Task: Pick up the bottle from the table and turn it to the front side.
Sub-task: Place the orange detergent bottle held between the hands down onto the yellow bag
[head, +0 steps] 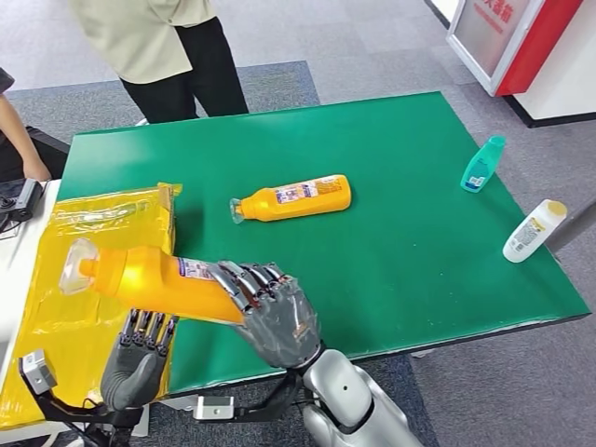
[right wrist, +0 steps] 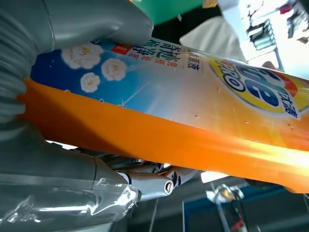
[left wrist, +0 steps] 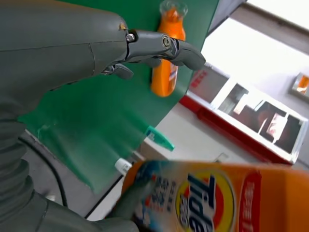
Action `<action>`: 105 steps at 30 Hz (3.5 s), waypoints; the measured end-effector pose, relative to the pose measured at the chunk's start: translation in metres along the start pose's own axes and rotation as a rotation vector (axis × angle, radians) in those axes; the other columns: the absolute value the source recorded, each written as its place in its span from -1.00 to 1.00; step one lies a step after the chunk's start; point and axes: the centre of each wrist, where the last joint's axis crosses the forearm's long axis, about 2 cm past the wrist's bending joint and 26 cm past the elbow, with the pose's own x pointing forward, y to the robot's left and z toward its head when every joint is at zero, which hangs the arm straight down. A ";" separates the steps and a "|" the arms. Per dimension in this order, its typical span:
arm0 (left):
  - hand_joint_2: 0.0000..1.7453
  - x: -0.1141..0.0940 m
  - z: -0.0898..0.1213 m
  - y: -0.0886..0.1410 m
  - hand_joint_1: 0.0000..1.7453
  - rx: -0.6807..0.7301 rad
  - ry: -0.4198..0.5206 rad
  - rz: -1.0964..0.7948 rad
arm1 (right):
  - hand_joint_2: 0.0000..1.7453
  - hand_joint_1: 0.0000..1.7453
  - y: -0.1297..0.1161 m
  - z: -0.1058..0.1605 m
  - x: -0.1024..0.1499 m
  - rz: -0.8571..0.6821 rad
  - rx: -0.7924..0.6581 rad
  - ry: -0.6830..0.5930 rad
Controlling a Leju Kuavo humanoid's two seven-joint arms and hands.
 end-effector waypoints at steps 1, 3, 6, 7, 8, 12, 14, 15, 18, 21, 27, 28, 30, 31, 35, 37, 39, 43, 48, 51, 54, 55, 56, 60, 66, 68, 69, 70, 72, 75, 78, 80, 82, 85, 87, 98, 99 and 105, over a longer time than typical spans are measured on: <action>1.00 0.001 -0.001 -0.002 -1.00 -0.017 0.007 -0.002 | 1.00 1.00 0.005 0.001 0.001 0.017 -0.006 -0.006; 1.00 0.003 -0.003 -0.004 -1.00 -0.049 0.021 -0.008 | 1.00 1.00 0.014 0.004 0.003 0.040 0.000 -0.014; 1.00 0.007 -0.004 -0.006 -1.00 -0.081 0.037 -0.023 | 1.00 1.00 0.025 0.008 0.005 0.055 0.036 -0.015; 1.00 0.007 -0.004 -0.006 -1.00 -0.088 0.041 -0.027 | 1.00 1.00 0.027 0.009 0.005 0.056 0.046 -0.014; 1.00 0.008 -0.004 -0.006 -1.00 -0.095 0.044 -0.030 | 1.00 1.00 0.029 0.009 0.005 0.057 0.054 -0.014; 1.00 0.010 -0.003 -0.005 -1.00 -0.110 0.054 -0.031 | 1.00 1.00 0.035 0.012 0.006 0.073 0.078 -0.018; 1.00 0.011 -0.002 -0.004 -1.00 -0.107 0.055 -0.026 | 1.00 1.00 0.037 0.013 0.007 0.082 0.085 -0.027; 1.00 0.012 -0.002 -0.003 -1.00 -0.102 0.054 -0.024 | 1.00 1.00 0.038 0.013 0.007 0.085 0.089 -0.032; 1.00 0.014 -0.003 -0.001 -1.00 -0.083 0.048 -0.025 | 1.00 1.00 0.040 0.016 0.009 0.090 0.102 -0.043; 1.00 0.016 -0.006 0.001 -1.00 -0.051 0.038 -0.037 | 1.00 1.00 0.042 0.019 0.012 0.093 0.117 -0.045; 1.00 0.018 -0.009 0.003 -1.00 -0.013 0.014 -0.043 | 1.00 1.00 0.046 0.023 0.015 0.090 0.137 -0.040; 1.00 0.018 -0.009 0.003 -1.00 -0.008 0.011 -0.042 | 1.00 1.00 0.046 0.024 0.016 0.089 0.139 -0.039; 1.00 0.018 -0.010 0.002 -1.00 0.004 0.003 -0.038 | 1.00 1.00 0.047 0.024 0.017 0.088 0.142 -0.036; 1.00 0.018 -0.010 0.002 -1.00 0.011 -0.003 -0.034 | 1.00 1.00 0.047 0.025 0.018 0.088 0.143 -0.035; 1.00 0.019 -0.013 0.002 0.62 0.019 -0.021 -0.018 | 1.00 1.00 0.048 0.024 0.021 0.091 0.148 -0.034; 1.00 0.019 -0.015 0.001 1.00 0.011 -0.024 -0.016 | 1.00 1.00 0.049 0.024 0.022 0.094 0.150 -0.031; 1.00 0.019 -0.016 0.000 1.00 0.005 -0.025 -0.015 | 1.00 1.00 0.050 0.024 0.023 0.096 0.152 -0.031; 1.00 0.018 -0.016 0.000 1.00 0.005 -0.026 -0.014 | 1.00 1.00 0.050 0.024 0.024 0.099 0.153 -0.038; 1.00 0.016 -0.017 0.001 1.00 0.000 -0.034 -0.006 | 1.00 -0.95 0.050 0.025 0.024 0.103 0.151 -0.044; 1.00 0.015 -0.019 0.001 1.00 -0.004 -0.040 -0.008 | 1.00 -1.00 0.051 0.026 0.023 0.104 0.153 -0.052; 1.00 0.014 -0.019 0.001 1.00 0.000 -0.057 -0.049 | 1.00 -1.00 0.050 0.027 0.021 0.092 0.155 -0.059; 1.00 0.014 -0.019 0.002 1.00 0.003 -0.061 -0.068 | 1.00 -1.00 0.050 0.027 0.020 0.086 0.155 -0.058; 1.00 0.015 -0.019 0.002 1.00 0.007 -0.066 -0.091 | 1.00 -1.00 0.049 0.028 0.019 0.081 0.154 -0.055; 1.00 0.025 -0.019 0.005 1.00 0.035 -0.111 -0.209 | 1.00 -1.00 0.044 0.030 0.011 0.062 0.133 -0.023; 1.00 0.038 -0.018 0.008 1.00 0.071 -0.162 -0.283 | 1.00 -1.00 0.038 0.032 0.004 0.050 0.103 0.020; 1.00 0.044 -0.015 0.010 1.00 0.096 -0.183 -0.350 | 1.00 -1.00 0.034 0.036 0.001 0.037 0.090 0.037; 1.00 0.049 -0.014 0.012 1.00 0.113 -0.202 -0.394 | 1.00 -1.00 0.032 0.039 -0.001 0.030 0.083 0.050; 1.00 0.055 -0.012 0.014 1.00 0.131 -0.225 -0.443 | 1.00 -1.00 0.031 0.042 -0.003 0.024 0.077 0.064; 1.00 0.071 -0.010 0.018 1.00 0.171 -0.272 -0.556 | 1.00 -1.00 0.027 0.049 -0.006 0.016 0.066 0.099; 1.00 0.098 -0.007 0.023 1.00 0.244 -0.294 -0.787 | 1.00 -1.00 0.021 0.058 -0.010 0.008 0.052 0.159; 1.00 0.123 -0.007 0.026 1.00 0.327 -0.268 -1.054 | 1.00 -1.00 0.017 0.066 -0.013 0.005 0.042 0.218; 1.00 0.136 -0.009 0.027 1.00 0.366 -0.252 -1.181 | 1.00 -1.00 0.014 0.070 -0.015 0.004 0.035 0.247; 1.00 0.146 -0.012 0.027 1.00 0.393 -0.238 -1.284 | 1.00 -1.00 0.012 0.073 -0.017 0.003 0.027 0.270; 1.00 0.154 -0.016 0.027 1.00 0.412 -0.228 -1.363 | 1.00 -1.00 0.009 0.075 -0.020 0.003 0.017 0.291; 1.00 0.158 -0.017 0.028 1.00 0.430 -0.187 -1.431 | 1.00 -1.00 0.008 0.076 -0.021 -0.007 0.008 0.309; 1.00 0.162 -0.060 0.066 1.00 0.354 0.388 -1.818 | 1.00 -1.00 -0.001 0.074 -0.030 -0.115 -0.057 0.357; 1.00 0.160 -0.066 0.072 1.00 0.333 0.427 -1.834 | 1.00 -1.00 0.000 0.073 -0.030 -0.119 -0.059 0.358; 1.00 0.158 -0.105 0.093 1.00 0.228 0.571 -1.893 | 1.00 -1.00 0.003 0.072 -0.031 -0.138 -0.058 0.360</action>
